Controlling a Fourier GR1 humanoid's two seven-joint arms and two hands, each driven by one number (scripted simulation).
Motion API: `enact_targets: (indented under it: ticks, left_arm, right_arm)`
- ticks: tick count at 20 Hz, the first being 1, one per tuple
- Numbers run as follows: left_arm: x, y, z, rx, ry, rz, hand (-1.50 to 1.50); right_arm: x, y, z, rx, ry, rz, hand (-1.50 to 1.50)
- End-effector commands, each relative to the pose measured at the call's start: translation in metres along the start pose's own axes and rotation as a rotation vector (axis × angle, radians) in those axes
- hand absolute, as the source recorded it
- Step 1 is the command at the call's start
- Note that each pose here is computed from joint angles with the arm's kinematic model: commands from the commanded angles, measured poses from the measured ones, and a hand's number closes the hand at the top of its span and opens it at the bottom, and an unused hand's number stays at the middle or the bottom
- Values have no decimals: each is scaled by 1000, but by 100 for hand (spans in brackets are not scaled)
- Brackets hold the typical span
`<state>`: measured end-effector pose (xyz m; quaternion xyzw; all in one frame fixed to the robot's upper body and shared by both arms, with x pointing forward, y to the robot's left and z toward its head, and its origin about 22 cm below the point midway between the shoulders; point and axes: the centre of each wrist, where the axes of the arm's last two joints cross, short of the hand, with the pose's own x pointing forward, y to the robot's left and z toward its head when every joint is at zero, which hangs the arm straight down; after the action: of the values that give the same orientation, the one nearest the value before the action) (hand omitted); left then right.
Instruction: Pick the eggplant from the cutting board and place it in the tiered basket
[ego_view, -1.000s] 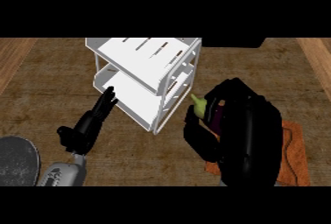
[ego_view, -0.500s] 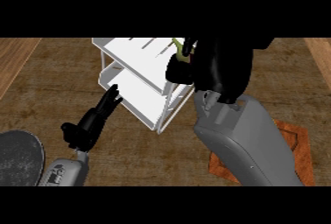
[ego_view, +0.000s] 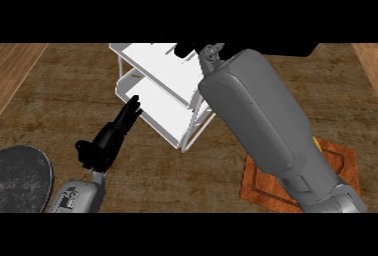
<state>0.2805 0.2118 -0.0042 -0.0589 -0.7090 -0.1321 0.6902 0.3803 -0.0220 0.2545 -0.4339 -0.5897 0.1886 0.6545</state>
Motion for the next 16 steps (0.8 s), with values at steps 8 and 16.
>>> enact_targets:
  ticks: [8,16]
  left_arm:
    - [-2,2,-7,-18,34,-10,0]
    - [2,-12,-12,-45,10,10,0]
  right_arm:
    - [0,40,-30,18,152,-222,150]
    - [-4,34,-46,180,394,-500,-150]
